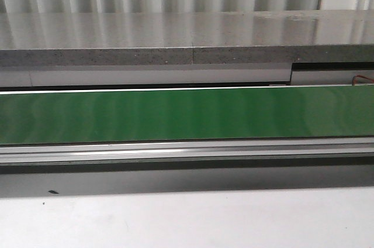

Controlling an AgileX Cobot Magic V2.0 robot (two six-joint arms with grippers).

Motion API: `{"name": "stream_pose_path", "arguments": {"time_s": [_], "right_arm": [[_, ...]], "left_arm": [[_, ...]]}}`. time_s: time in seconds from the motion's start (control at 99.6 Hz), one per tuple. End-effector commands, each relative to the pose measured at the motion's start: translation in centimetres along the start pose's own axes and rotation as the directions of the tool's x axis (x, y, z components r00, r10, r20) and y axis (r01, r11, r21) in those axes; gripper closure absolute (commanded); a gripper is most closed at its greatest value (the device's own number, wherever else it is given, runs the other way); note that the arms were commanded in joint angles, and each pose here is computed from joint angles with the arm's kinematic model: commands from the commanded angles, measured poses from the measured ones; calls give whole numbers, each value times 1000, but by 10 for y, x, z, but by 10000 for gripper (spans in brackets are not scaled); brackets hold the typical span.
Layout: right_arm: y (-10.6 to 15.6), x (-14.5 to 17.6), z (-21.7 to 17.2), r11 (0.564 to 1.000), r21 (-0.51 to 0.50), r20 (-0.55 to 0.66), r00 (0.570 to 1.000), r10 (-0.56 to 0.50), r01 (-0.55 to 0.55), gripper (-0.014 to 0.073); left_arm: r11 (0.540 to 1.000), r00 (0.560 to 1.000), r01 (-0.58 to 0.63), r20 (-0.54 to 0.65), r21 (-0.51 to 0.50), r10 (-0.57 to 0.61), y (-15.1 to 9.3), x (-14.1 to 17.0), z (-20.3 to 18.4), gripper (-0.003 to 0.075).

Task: Move button from right to left
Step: 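Carry the button to the blue tray and release it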

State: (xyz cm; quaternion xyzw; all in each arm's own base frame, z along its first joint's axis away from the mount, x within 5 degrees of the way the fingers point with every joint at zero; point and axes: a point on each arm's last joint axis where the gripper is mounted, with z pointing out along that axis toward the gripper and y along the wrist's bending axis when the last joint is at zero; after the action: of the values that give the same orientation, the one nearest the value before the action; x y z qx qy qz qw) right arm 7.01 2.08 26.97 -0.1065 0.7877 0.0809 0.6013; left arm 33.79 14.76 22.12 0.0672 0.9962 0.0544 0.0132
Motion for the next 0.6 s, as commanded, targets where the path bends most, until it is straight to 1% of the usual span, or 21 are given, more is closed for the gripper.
{"name": "stream_pose_path", "arguments": {"time_s": [0.0, 0.07, 0.181, 0.281, 0.351, 0.472, 0.502, 0.542, 0.592], "right_arm": [[-2, -14, -2, 1000, 19, 93, 996, -4, 2, 663], [-2, -14, -2, 1000, 19, 93, 996, -4, 2, 663], [-2, -14, -2, 1000, 19, 93, 996, -4, 2, 663], [-2, -14, -2, 1000, 19, 93, 996, -4, 2, 663], [-2, -14, -2, 1000, 19, 93, 996, -4, 2, 663], [-2, -14, -2, 1000, 19, 93, 996, -4, 2, 663], [-2, -14, -2, 1000, 19, 93, 996, -4, 2, 663], [-2, -14, -2, 1000, 19, 93, 996, -4, 2, 663], [-2, -14, -2, 1000, 19, 93, 996, -4, 2, 663]], "left_arm": [[997, 994, -12, 105, -73, 19, 4, 0, -19, 633], [997, 993, -11, 114, -73, 19, 4, -1, -16, 633], [999, 997, -16, 75, -50, 20, 4, -3, -3, 628], [999, 999, -20, 38, -28, 21, 4, -5, 10, 581], [1000, 999, -21, 30, -23, 22, 4, -5, 13, 516], [999, 999, -22, 38, -31, 23, 5, -6, 12, 342], [999, 999, -21, 41, -32, 23, 5, -7, 11, 309], [999, 999, -19, 43, -34, 20, 5, -7, 10, 277], [999, 999, -18, 42, -33, 20, 6, -8, 8, 272]]}}
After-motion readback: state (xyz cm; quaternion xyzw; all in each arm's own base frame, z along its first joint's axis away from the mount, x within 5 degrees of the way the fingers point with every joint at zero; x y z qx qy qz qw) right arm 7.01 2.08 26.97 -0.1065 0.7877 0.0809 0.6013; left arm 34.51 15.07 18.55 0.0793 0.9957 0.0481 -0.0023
